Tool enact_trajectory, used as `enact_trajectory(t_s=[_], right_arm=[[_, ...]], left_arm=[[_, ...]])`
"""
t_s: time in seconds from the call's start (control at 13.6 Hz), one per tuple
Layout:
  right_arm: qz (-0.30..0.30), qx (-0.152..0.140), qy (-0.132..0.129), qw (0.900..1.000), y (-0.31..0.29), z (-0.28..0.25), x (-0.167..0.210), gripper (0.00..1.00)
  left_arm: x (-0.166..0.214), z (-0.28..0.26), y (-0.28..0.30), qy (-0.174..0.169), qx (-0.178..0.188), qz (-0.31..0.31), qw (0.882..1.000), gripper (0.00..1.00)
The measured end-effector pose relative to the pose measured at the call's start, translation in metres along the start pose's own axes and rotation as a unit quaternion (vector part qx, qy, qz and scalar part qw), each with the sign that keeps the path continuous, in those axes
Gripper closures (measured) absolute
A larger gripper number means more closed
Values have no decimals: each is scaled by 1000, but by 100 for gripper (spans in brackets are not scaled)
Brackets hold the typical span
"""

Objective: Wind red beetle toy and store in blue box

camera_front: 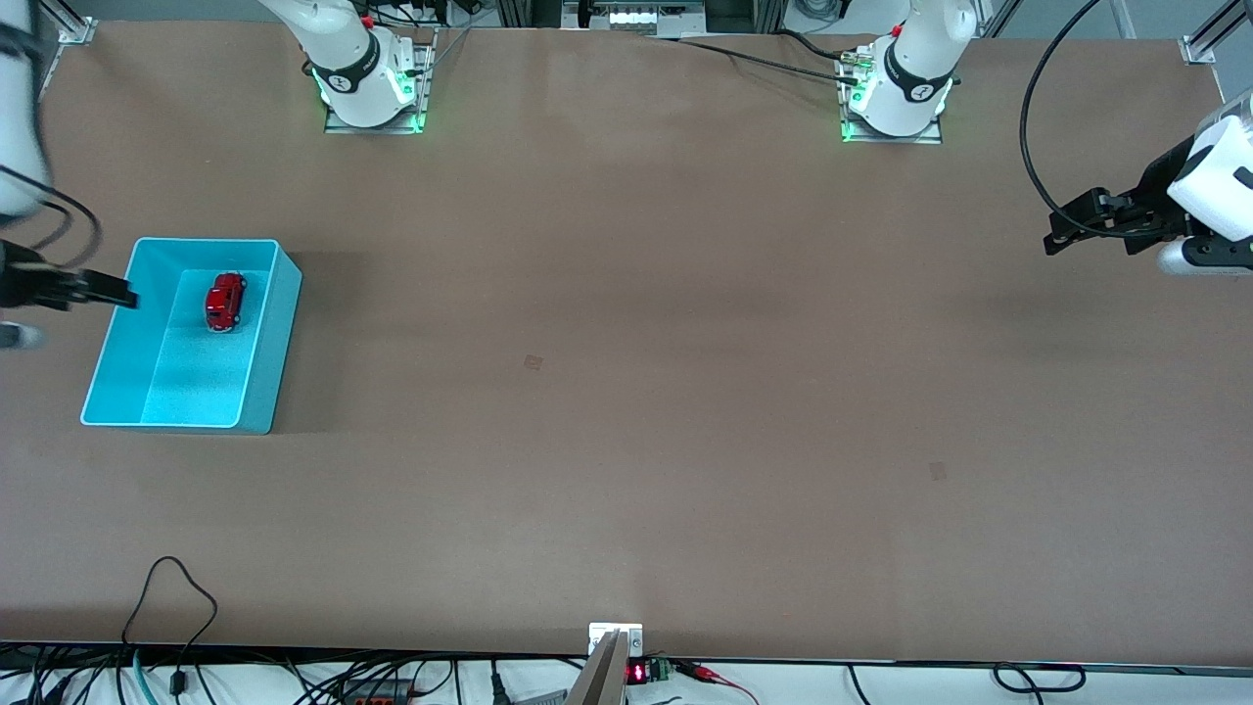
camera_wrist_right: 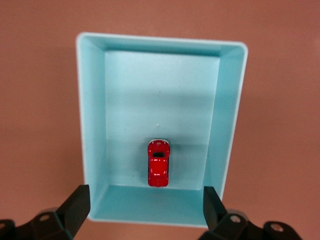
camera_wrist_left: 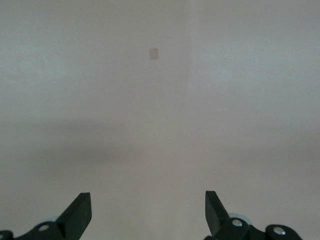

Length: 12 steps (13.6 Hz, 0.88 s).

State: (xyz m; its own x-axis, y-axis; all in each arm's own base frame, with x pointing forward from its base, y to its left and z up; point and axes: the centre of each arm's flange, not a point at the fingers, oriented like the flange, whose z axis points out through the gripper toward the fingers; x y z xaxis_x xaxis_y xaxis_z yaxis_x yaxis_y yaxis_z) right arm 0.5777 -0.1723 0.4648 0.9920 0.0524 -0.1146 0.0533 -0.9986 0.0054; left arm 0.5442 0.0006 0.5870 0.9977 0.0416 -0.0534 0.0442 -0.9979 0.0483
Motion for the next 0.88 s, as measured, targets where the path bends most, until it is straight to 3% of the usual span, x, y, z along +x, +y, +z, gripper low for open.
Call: enact_trajectory(t_s=[0.22, 0.44, 0.88], right_arm=[[-21, 6, 10, 1000, -34, -75, -13, 0], [4, 12, 0, 1000, -77, -133, -31, 0], [10, -3, -8, 1000, -100, -148, -37, 0]], left_arm=[[0, 0, 0, 0, 0, 0, 1000, 0], [0, -2, 4, 2, 0, 3, 1000, 0], [0, -3, 7, 2, 0, 7, 1000, 0]])
